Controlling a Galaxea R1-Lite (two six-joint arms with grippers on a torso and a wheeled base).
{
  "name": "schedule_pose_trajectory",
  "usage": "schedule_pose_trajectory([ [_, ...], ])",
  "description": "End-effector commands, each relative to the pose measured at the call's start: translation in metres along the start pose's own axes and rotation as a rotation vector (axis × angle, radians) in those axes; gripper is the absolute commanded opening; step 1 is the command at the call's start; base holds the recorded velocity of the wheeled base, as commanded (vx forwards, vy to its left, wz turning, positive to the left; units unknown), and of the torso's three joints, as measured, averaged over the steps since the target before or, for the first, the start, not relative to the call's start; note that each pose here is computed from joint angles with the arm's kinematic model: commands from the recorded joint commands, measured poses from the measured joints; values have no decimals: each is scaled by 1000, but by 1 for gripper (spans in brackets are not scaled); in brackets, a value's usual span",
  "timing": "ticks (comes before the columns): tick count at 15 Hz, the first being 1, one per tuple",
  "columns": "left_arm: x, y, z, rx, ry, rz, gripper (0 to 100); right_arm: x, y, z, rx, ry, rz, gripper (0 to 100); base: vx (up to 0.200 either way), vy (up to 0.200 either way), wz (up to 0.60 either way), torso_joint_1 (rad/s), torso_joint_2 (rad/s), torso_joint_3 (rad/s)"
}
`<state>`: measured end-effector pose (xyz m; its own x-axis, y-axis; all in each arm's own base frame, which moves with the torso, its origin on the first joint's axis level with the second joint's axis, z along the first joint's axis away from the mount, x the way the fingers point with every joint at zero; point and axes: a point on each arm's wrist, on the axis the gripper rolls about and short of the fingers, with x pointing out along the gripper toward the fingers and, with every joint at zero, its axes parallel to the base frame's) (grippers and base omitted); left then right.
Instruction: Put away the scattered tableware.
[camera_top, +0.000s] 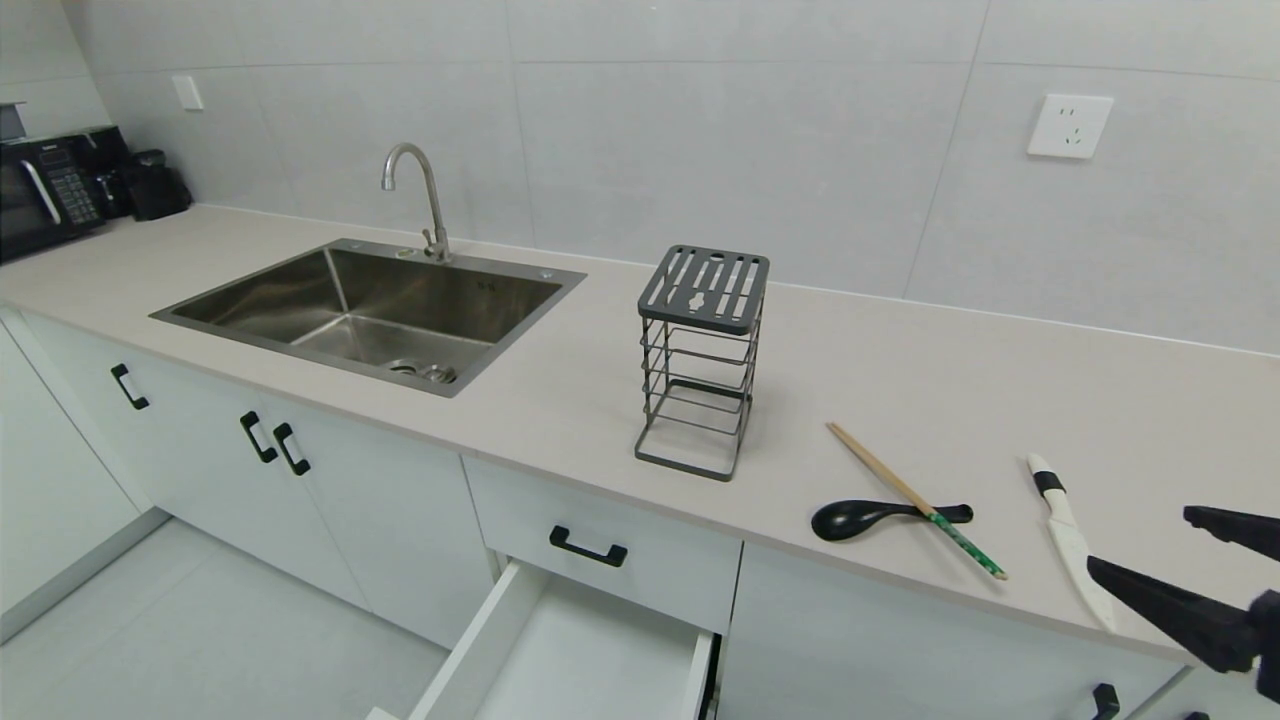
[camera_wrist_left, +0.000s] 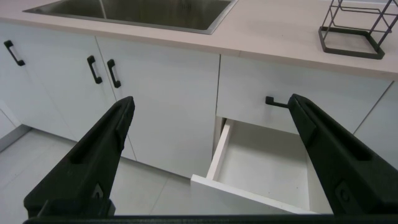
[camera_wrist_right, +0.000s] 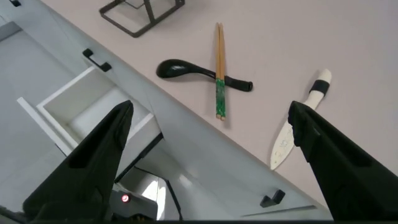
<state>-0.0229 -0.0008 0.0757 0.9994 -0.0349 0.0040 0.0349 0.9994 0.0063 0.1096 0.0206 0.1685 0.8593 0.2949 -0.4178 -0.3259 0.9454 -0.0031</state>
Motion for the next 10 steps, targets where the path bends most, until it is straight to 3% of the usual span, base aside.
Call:
schedule_pose_trajectory([
  [1, 0, 0, 0, 0, 1, 0, 100, 37, -7, -9, -5, 163, -19, 100, 0, 0, 0, 0, 0, 0],
  [10, 0, 0, 0, 0, 1, 0, 100, 104, -17, -21, -6, 284, -19, 100, 0, 0, 0, 0, 0, 0],
])
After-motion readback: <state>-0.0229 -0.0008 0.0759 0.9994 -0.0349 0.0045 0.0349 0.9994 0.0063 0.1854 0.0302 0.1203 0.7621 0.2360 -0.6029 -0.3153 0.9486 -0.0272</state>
